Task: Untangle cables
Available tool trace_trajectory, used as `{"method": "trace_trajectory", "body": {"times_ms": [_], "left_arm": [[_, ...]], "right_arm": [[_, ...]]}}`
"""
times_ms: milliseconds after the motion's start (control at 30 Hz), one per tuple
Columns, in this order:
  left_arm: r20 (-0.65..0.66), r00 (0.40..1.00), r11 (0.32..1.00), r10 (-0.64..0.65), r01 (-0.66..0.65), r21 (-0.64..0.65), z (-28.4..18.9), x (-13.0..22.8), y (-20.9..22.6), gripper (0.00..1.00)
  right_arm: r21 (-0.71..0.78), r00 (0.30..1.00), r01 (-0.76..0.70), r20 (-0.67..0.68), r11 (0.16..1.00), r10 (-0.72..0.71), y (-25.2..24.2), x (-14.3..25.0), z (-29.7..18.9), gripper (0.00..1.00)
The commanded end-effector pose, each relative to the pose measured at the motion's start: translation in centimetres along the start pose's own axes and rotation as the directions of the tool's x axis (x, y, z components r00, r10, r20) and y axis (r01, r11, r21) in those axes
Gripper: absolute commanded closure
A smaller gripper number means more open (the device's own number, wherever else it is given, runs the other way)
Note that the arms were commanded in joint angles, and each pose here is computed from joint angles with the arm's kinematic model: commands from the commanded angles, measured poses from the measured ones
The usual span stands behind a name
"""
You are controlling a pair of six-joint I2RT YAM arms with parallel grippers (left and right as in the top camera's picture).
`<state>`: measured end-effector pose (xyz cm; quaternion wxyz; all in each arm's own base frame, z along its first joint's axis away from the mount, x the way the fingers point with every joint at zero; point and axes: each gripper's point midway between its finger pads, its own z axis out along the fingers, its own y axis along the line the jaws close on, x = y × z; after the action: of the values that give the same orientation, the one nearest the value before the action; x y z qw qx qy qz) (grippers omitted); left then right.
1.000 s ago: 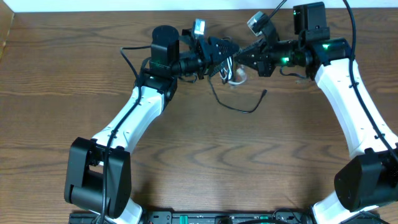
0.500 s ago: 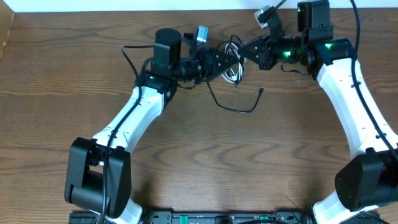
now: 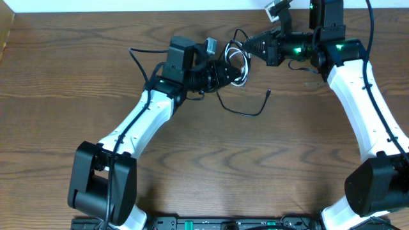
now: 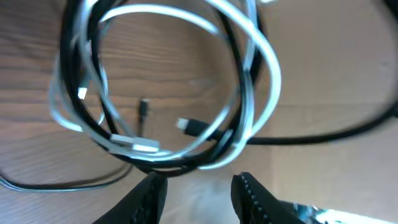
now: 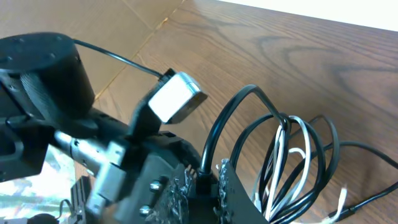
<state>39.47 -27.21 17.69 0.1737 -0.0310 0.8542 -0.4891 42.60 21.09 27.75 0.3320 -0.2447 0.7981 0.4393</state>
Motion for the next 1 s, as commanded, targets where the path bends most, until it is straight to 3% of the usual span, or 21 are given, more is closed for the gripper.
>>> {"method": "trace_trajectory", "body": {"times_ms": [0,467,567,700,767,867,967], "left_arm": [[0.102,0.993,0.992,0.055,-0.043,-0.115,0.4,-1.0,0.8,0.61],[0.218,0.964,0.953,0.153,-0.086,-0.29,2.2,-0.7,1.1,0.46],[0.194,0.94,0.927,0.279,-0.211,-0.311,2.6,-0.6,0.5,0.43],[0.106,0.865,0.838,0.491,-0.436,-0.329,3.2,0.4,-0.3,0.31],[0.018,0.743,0.709,0.669,-0.63,-0.317,4.1,1.8,-1.2,0.2],[-0.015,0.684,0.645,0.729,-0.694,-0.32,4.7,2.8,-1.8,0.17],[-0.012,0.66,0.592,0.751,-0.682,-0.43,4.7,2.5,-1.5,0.17]], "right_arm": [[-0.038,1.0,-0.001,0.011,0.999,0.001,1.1,-0.4,-0.5,0.99],[-0.044,1.0,-0.019,0.007,0.999,0.019,1.3,-0.3,-0.5,0.99],[-0.044,1.0,-0.018,0.008,0.999,0.019,1.3,-0.3,-0.5,0.99],[-0.044,1.0,-0.015,0.009,0.999,0.016,1.3,-0.3,-0.5,0.99],[-0.043,1.0,-0.015,0.01,0.999,0.016,1.3,-0.4,-0.5,0.99],[-0.043,1.0,-0.015,0.01,0.999,0.016,1.3,-0.3,-0.5,0.99],[-0.044,1.0,-0.017,0.008,0.999,0.018,1.3,-0.3,-0.5,0.99]]}}
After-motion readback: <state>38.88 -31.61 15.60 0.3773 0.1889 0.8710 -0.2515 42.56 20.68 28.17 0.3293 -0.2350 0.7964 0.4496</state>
